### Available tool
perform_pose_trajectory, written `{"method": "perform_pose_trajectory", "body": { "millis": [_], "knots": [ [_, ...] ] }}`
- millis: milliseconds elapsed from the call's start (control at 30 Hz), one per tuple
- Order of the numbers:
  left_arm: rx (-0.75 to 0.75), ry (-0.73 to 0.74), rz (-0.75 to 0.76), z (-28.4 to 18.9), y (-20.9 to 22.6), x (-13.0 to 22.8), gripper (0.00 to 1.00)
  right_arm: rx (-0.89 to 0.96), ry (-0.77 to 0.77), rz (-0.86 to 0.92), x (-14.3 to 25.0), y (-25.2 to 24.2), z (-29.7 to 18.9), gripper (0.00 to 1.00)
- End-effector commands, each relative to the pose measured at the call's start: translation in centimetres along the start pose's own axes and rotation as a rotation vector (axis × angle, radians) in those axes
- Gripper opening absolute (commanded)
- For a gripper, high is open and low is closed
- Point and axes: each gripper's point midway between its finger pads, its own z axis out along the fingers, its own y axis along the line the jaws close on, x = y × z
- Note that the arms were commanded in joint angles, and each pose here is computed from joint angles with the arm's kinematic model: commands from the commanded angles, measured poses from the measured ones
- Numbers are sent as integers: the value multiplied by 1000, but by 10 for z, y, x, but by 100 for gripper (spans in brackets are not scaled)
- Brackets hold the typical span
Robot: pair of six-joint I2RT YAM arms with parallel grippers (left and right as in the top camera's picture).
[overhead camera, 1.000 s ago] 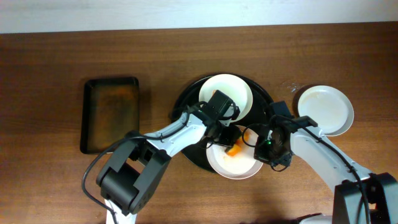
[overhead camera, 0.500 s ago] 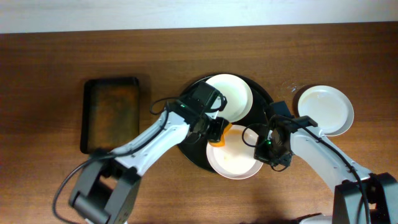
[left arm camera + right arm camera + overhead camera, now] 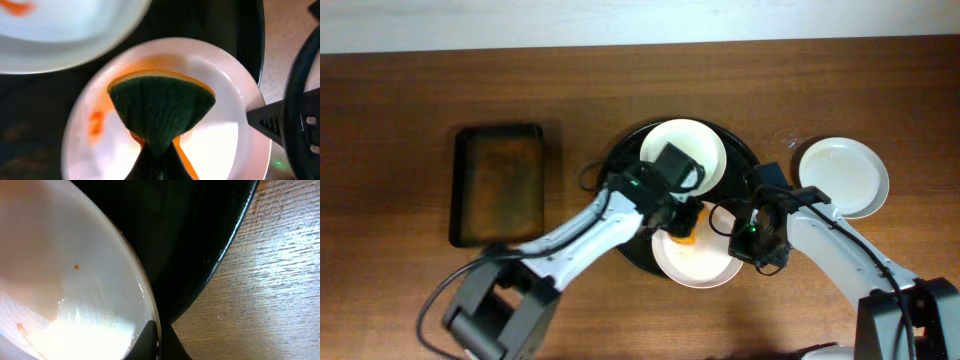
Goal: Clean dirty plates on tray and stack at the side
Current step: 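Scrub the held plate with the sponge in the left gripper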
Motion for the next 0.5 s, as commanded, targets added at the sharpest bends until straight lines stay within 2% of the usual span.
{"method": "perform_pose_trajectory", "body": {
  "millis": [0, 133, 233, 333, 467],
  "knots": [
    [87, 64, 17, 21, -19, 15, 0, 75, 1, -5, 2, -16, 4, 4],
    [83, 86, 23, 29, -15, 20, 0, 76, 1, -5, 2, -16, 4, 4],
    [-45, 91, 33, 45, 12, 23, 0, 77, 4, -4, 2, -16, 4, 4],
    [-90, 116, 73, 62, 26, 29, 0, 79, 7, -4, 3, -17, 4, 4],
    [-364, 43, 79, 51, 74, 12, 0, 80, 10, -3, 4, -17, 4, 4]
  ]
}}
